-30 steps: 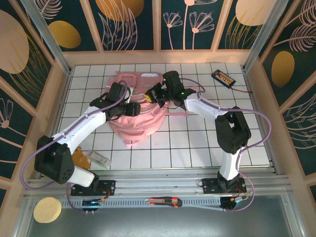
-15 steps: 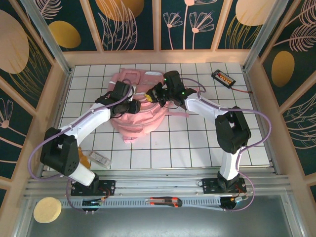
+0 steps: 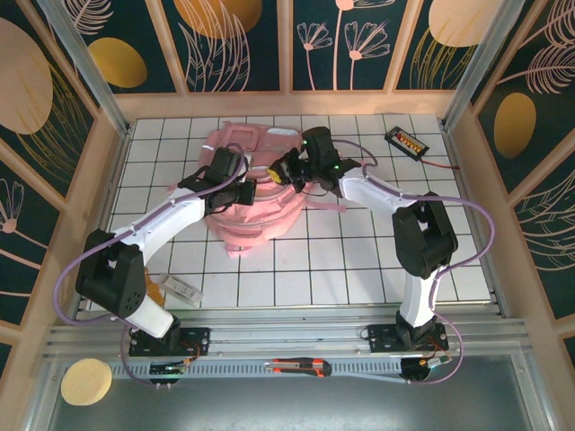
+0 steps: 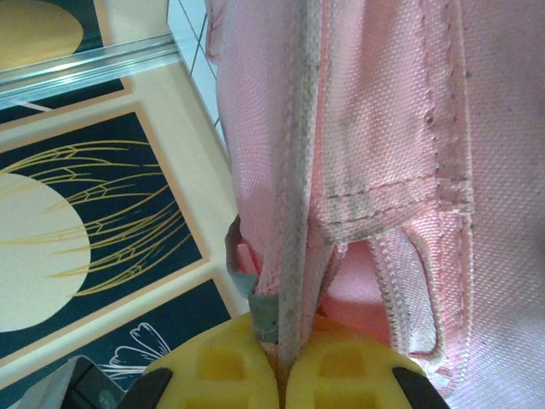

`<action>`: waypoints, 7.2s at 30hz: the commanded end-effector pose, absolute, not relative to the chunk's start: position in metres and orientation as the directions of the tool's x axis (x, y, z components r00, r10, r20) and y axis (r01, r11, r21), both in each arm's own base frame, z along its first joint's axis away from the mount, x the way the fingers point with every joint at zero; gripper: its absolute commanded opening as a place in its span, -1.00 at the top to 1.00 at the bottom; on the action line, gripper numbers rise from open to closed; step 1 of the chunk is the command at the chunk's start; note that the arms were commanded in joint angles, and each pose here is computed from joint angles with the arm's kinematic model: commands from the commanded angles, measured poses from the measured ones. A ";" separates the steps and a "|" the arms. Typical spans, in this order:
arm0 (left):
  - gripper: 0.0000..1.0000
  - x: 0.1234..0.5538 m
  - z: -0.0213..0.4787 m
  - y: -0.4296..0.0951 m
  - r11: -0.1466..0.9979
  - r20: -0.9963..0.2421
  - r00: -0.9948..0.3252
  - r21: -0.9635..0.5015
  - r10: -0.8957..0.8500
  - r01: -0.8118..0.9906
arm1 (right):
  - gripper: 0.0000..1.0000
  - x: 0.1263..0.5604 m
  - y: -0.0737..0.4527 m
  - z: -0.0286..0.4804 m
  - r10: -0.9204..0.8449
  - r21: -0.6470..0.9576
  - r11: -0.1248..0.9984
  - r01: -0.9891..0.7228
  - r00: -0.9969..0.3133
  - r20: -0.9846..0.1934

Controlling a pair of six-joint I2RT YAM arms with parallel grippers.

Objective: Pack the student bag

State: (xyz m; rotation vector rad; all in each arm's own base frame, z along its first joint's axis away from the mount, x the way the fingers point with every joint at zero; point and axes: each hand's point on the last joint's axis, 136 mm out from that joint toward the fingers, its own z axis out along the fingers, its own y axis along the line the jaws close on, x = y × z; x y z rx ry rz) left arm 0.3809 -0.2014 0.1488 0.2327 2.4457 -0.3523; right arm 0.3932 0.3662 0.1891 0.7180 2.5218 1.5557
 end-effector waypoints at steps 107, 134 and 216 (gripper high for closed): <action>-0.43 0.366 0.132 -0.231 0.882 -0.623 -0.747 -0.189 0.232 0.432 | 1.00 0.371 0.329 0.199 0.292 0.856 0.466 0.222 -0.952 0.088; -0.18 0.328 0.105 -0.227 0.854 -0.573 -0.766 -0.205 0.292 0.479 | 1.00 0.375 0.330 0.194 0.304 0.855 0.465 0.230 -0.949 0.090; 1.00 0.355 0.115 -0.164 0.916 -0.620 -0.746 -0.107 0.242 0.386 | -0.02 0.399 0.346 0.174 0.442 0.838 0.412 0.359 -0.883 0.161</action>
